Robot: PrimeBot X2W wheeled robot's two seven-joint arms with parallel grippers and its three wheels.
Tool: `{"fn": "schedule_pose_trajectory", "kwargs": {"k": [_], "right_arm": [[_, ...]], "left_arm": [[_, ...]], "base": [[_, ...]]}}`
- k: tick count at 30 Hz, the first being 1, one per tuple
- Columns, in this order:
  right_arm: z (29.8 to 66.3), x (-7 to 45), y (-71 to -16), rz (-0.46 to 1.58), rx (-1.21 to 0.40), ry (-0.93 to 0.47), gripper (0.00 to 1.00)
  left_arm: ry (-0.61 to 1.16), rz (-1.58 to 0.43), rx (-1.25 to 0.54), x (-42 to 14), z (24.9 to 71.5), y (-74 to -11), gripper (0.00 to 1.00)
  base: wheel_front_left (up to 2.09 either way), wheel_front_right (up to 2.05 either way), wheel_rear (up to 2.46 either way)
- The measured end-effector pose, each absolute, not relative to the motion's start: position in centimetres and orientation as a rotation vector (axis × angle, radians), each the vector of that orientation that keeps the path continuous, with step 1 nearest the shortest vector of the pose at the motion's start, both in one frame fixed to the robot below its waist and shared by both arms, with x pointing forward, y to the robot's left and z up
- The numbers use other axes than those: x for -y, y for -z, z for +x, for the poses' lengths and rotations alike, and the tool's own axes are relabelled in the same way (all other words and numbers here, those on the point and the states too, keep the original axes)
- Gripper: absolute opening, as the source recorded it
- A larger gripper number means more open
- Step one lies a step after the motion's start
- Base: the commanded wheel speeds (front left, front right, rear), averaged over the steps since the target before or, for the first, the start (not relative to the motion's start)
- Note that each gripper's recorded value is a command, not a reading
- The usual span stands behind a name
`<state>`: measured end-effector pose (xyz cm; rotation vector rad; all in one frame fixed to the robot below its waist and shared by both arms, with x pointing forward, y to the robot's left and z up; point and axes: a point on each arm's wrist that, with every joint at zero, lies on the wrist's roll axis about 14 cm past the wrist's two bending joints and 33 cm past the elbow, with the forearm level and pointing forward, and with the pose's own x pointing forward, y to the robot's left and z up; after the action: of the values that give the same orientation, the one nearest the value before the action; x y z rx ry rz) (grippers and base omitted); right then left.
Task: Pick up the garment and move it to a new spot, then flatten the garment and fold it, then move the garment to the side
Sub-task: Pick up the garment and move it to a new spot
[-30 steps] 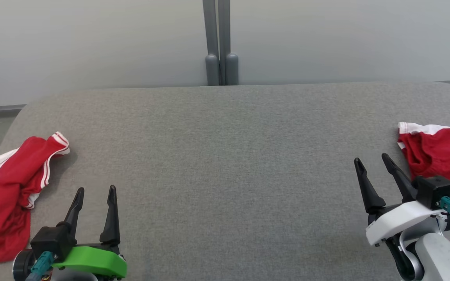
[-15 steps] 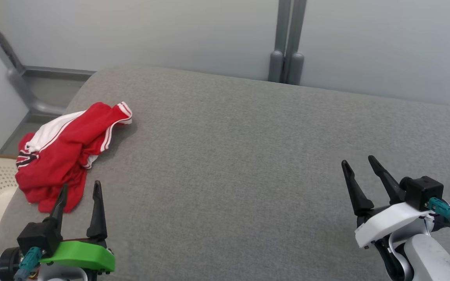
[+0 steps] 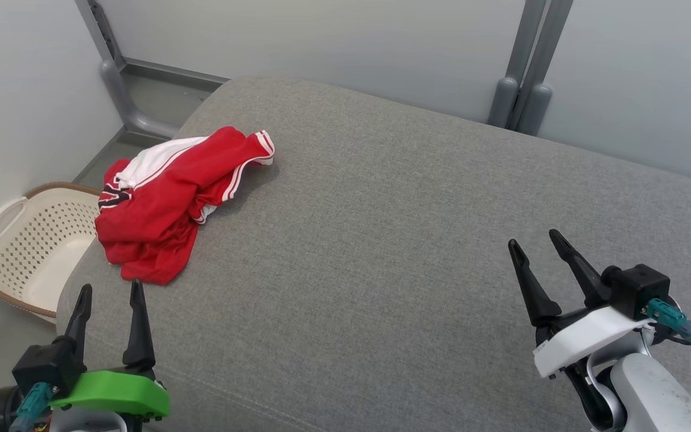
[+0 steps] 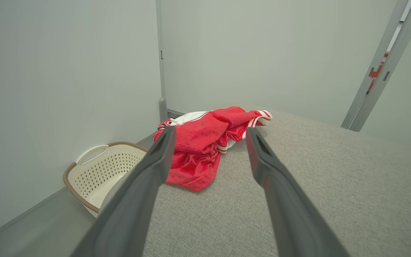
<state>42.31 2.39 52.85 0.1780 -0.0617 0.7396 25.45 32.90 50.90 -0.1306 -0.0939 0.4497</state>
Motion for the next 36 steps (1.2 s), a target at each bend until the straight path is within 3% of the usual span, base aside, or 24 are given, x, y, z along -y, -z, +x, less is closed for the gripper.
{"fn": "schedule_pose_trajectory", "kwargs": {"k": [5,12,23,28,36], "right_arm": [[42.4,-2.6,-53.0,0.18,0.072,-0.75,1.0],[43.7,-2.3,-55.0,0.179,0.158,-0.755,1.0],[46.7,-0.4,-56.5,0.169,0.259,-0.743,1.0],[47.7,1.1,-56.2,0.179,0.276,-0.717,1.0],[48.8,4.4,-54.3,0.171,0.248,-0.638,1.0]], "left_arm": [[-0.449,-0.148,0.072,-33.0,26.0,-50.7,1.0],[-0.39,-0.174,0.014,-34.8,30.7,-53.6,1.0],[-0.353,-0.278,-0.287,-39.1,39.3,-52.5,1.0],[-0.363,-0.349,-0.413,-39.6,42.4,-48.9,1.0],[-0.409,-0.395,-0.643,-39.3,43.5,-40.5,1.0]], "base": [[0.0,0.0,0.0],[0.0,0.0,0.0],[0.0,0.0,0.0],[0.0,0.0,0.0],[0.0,0.0,0.0]]}}
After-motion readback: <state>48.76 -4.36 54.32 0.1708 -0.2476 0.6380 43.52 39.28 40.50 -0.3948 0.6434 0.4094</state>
